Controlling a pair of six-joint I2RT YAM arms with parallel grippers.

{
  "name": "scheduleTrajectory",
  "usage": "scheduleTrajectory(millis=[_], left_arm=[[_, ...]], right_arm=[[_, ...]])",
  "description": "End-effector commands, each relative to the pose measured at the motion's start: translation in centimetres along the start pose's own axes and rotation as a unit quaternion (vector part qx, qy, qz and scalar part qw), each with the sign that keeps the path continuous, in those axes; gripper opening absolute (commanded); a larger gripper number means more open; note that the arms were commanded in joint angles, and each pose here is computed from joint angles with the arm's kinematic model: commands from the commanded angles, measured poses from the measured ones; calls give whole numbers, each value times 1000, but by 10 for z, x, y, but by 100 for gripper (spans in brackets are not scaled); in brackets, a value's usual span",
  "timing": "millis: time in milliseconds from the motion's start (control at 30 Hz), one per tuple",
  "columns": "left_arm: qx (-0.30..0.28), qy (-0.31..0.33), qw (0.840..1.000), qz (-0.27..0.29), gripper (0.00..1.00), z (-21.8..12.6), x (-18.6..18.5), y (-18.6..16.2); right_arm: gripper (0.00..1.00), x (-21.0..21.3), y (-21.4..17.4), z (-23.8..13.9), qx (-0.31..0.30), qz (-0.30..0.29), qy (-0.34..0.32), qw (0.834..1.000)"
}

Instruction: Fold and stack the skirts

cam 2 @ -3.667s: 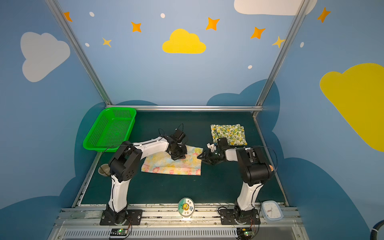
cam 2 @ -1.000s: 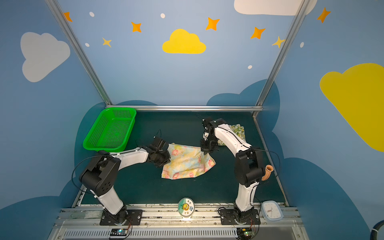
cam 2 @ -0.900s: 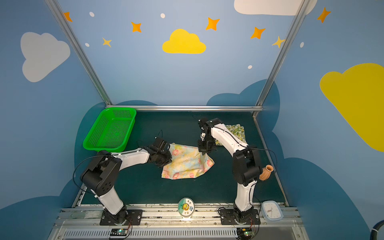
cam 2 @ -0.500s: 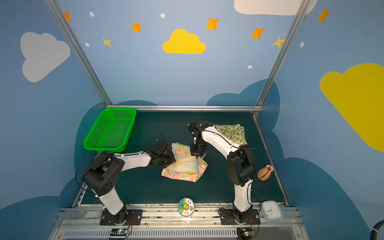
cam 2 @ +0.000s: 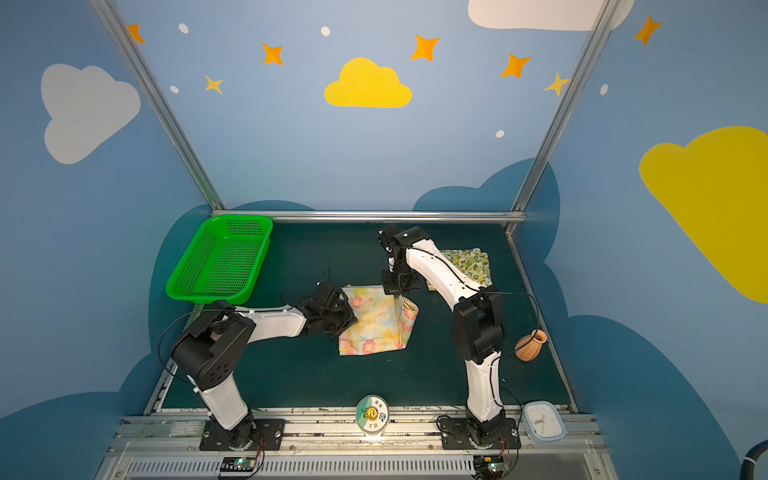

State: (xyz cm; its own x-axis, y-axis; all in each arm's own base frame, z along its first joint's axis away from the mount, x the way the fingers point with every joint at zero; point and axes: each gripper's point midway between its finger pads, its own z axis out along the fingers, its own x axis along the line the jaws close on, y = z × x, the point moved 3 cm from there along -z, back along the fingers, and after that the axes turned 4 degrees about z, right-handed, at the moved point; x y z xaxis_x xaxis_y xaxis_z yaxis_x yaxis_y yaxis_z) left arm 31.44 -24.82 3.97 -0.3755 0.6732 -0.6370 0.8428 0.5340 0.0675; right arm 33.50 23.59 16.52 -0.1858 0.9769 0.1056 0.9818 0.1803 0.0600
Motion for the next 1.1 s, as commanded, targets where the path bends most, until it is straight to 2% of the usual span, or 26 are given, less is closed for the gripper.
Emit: scheduleTrajectory(millis=[0, 300, 533, 800, 1067], left_arm=[[20, 101, 994, -47, 4, 8, 61, -20], [23, 86, 995, -40, 4, 12, 51, -26], [45, 91, 994, -47, 4, 22, 58, -39], [56, 85, 994, -50, 4, 28, 58, -45], [56, 79, 994, -54, 4, 30, 57, -49]], right_arm=[[0, -5, 7, 3, 11, -43, -26, 999], [0, 0, 17, 16, 15, -75, -55, 996], [0, 17, 2, 17, 28, -43, -24, 998], [0, 42, -8, 22, 43, 4, 40, 998], [0, 49, -12, 39, 61, 37, 59, 996]])
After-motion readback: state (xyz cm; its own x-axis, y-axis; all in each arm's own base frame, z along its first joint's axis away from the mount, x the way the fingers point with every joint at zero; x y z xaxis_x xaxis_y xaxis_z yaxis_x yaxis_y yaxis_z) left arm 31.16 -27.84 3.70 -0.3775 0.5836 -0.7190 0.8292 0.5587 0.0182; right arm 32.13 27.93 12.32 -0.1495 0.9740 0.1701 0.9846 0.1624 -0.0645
